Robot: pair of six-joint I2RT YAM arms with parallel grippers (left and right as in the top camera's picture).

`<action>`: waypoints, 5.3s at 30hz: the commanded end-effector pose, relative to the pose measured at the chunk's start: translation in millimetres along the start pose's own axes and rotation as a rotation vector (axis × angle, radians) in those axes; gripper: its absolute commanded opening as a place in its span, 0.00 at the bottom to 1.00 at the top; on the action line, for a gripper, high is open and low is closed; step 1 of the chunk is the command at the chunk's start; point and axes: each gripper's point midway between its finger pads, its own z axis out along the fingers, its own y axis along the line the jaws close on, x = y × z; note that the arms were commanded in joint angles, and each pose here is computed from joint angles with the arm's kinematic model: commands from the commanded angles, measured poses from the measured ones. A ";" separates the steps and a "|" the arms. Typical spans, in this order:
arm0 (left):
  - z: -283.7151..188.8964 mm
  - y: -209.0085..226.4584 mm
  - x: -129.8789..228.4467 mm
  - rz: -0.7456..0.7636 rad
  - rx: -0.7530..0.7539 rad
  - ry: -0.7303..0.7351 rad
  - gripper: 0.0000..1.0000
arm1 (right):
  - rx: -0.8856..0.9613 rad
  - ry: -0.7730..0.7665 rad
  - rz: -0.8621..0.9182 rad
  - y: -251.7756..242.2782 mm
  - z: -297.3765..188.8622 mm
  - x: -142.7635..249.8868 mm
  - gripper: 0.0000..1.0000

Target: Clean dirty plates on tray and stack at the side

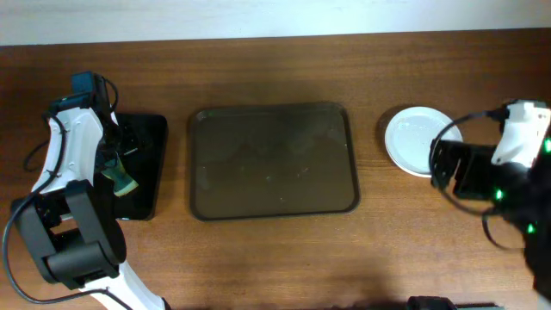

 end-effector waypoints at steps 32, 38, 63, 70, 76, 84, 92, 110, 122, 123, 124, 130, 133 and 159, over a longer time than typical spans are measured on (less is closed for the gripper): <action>-3.7 -1.5 0.8 -0.007 0.012 -0.005 0.99 | -0.183 -0.601 -0.182 10.3 133.9 164.5 0.98; -3.7 -1.5 0.8 -0.007 0.012 -0.005 0.99 | -0.183 -0.601 -0.181 10.2 134.0 164.3 0.98; -244.5 -57.7 46.3 0.181 0.212 -0.618 0.99 | -0.183 -0.601 -0.181 10.2 134.0 164.3 0.98; -255.7 -28.6 82.0 0.272 0.239 -1.097 0.99 | -0.183 -0.601 -0.181 10.2 134.0 164.3 0.98; -213.9 -6.4 123.3 0.275 0.248 -1.295 0.99 | -0.183 -0.601 -0.181 10.2 134.0 164.3 0.98; -167.2 -1.8 148.2 0.359 0.198 -1.462 0.99 | -0.183 -0.601 -0.181 10.2 134.0 164.3 0.98; -115.4 -18.3 155.1 0.514 0.214 -1.403 0.99 | -0.183 -0.601 -0.181 10.2 134.0 164.3 0.98; -109.6 -13.5 154.0 0.495 0.188 -1.379 0.99 | -0.183 -0.601 -0.181 10.2 134.0 164.3 0.98; -109.6 -13.5 154.0 0.494 0.188 -1.379 0.99 | -0.183 -0.601 -0.181 10.2 134.0 164.3 0.98; -109.6 -13.4 154.0 0.494 0.188 -1.379 0.99 | -0.183 -0.601 -0.181 10.2 134.0 164.3 0.98; -109.6 -13.4 154.0 0.494 0.188 -1.379 0.99 | -0.183 -0.601 -0.181 10.2 134.0 164.3 0.98; -109.6 -13.5 154.0 0.495 0.188 -1.379 0.99 | -0.183 -0.601 -0.181 10.2 134.0 164.3 0.98; -109.6 -13.4 154.0 0.494 0.188 -1.379 0.99 | -0.183 -0.601 -0.181 10.2 134.0 164.3 0.98; -109.6 -13.4 154.0 0.494 0.188 -1.379 0.99 | -0.183 -0.601 -0.181 10.2 134.0 164.3 0.98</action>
